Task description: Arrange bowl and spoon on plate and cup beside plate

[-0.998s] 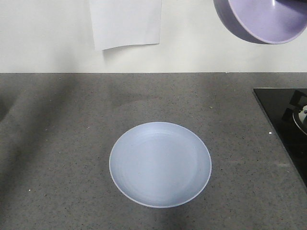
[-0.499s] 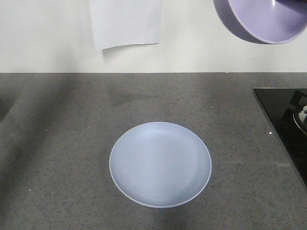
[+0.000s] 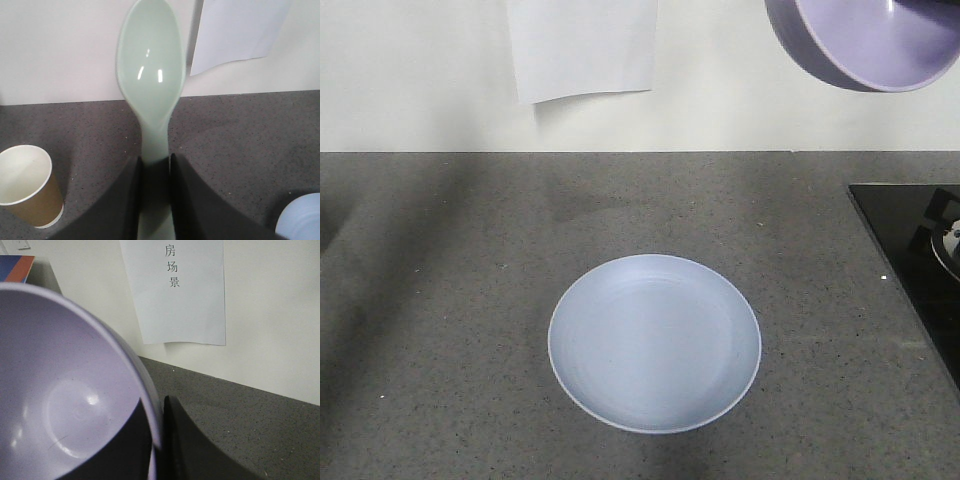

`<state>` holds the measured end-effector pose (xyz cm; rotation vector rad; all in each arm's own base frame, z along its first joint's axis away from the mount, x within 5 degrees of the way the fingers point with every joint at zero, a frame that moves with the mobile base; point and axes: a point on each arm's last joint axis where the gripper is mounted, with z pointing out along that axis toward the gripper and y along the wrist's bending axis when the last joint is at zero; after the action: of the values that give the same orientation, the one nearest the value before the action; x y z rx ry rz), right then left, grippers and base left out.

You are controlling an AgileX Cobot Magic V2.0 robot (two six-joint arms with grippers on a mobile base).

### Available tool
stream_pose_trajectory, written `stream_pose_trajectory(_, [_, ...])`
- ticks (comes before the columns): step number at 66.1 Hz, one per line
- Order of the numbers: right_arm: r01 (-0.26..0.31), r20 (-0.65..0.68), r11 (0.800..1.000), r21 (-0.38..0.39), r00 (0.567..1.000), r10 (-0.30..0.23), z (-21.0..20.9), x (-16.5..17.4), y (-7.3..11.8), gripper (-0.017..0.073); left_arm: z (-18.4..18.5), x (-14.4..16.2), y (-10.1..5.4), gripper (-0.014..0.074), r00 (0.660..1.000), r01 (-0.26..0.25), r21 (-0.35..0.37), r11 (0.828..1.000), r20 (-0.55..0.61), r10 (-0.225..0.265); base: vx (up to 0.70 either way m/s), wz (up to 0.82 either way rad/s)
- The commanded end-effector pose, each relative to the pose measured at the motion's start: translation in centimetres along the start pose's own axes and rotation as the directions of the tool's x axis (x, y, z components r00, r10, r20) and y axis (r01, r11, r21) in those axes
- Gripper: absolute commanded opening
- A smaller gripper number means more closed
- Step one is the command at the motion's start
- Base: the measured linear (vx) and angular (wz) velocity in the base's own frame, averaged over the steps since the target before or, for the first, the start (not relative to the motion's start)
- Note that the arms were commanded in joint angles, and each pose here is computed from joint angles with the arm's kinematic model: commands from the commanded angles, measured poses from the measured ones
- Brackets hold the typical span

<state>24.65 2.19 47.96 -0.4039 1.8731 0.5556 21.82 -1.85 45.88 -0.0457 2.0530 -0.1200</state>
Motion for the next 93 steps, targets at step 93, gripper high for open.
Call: stream_pose_trajectory(93, [0.012, 0.102, 1.000, -0.004, 0.995, -0.011, -1.23, -1.49, 1.04, -0.0010, -1.30, -1.29, -0.21, -0.0006, 0.994, 0.010, 0.021, 1.000, 0.107, -0.012, 0.00, 0.00])
